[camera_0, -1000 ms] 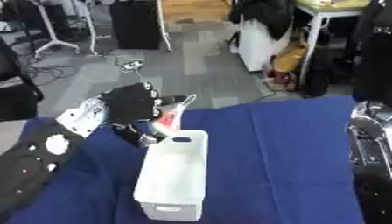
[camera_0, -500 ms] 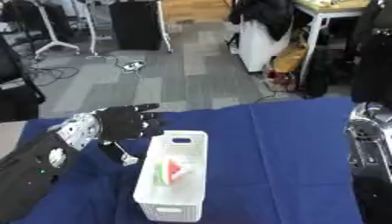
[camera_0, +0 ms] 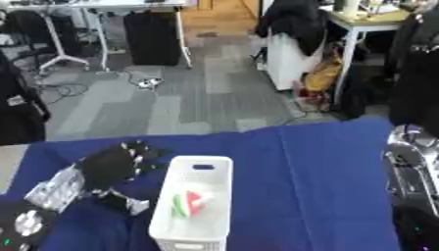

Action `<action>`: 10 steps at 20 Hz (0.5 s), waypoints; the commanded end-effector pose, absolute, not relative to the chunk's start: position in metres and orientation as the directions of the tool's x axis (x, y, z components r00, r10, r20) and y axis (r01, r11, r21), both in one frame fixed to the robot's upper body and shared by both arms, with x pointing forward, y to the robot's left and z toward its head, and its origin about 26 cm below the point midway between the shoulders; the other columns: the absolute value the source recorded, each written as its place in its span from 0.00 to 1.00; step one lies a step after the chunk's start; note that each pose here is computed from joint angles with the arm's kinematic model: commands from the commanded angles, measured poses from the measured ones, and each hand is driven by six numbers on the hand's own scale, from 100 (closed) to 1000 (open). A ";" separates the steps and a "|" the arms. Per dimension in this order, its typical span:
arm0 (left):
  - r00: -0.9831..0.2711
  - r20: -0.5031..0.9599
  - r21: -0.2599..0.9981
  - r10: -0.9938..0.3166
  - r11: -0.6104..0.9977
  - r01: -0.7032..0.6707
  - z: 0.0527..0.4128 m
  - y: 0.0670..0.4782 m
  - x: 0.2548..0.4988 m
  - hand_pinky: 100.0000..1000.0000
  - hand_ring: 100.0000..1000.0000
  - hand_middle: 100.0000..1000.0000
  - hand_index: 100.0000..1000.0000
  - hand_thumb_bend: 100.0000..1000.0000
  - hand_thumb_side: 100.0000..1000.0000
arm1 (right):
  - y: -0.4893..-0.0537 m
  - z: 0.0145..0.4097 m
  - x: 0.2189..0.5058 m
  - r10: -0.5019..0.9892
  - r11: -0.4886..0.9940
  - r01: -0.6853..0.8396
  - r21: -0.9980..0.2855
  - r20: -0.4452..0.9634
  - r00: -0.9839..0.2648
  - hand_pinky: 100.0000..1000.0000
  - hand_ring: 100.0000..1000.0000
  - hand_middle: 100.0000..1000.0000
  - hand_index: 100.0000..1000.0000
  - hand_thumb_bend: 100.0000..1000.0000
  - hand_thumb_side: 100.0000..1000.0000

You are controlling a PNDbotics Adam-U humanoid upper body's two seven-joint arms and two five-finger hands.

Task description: Pick up objects on the table and place them in the box.

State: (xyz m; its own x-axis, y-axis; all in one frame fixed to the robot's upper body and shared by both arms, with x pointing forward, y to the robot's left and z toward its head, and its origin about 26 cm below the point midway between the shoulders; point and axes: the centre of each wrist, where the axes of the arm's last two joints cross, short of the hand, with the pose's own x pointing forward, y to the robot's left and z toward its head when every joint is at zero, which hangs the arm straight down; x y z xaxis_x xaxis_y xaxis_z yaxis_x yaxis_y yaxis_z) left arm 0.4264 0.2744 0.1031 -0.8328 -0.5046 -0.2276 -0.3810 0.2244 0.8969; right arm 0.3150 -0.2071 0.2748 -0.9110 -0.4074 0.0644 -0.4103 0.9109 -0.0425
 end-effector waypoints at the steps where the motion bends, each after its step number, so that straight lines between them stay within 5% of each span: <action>1: -0.942 -0.087 0.744 -0.325 0.608 -0.279 0.150 0.262 0.403 0.56 0.59 0.75 0.77 0.03 0.93 | -0.218 0.280 0.312 -0.330 0.940 -0.334 -0.062 0.066 -0.942 0.18 0.33 0.30 0.53 0.00 1.00; 7: -0.991 0.129 0.633 -0.018 0.772 0.068 0.230 0.249 0.361 0.54 0.55 0.72 0.74 0.03 0.90 | -0.218 0.278 0.311 -0.226 0.948 -0.232 -0.217 0.051 -0.973 0.18 0.34 0.32 0.50 0.00 1.00; 10: -0.964 0.199 0.625 0.178 0.734 0.264 0.252 0.243 0.345 0.59 0.62 0.82 0.85 0.04 0.92 | -0.218 0.278 0.311 -0.161 0.926 -0.149 -0.347 -0.007 -0.987 0.21 0.40 0.40 0.46 0.05 1.00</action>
State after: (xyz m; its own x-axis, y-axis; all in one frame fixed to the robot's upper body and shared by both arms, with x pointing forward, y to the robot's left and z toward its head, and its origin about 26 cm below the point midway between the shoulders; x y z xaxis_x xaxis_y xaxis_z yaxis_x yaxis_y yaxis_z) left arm 0.3534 0.2431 0.2313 -0.9718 0.0945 0.2158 0.2113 0.7549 0.6208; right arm 0.3143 -0.2162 0.2705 -0.9814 -0.1880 0.0384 -0.1911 0.9401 -0.2822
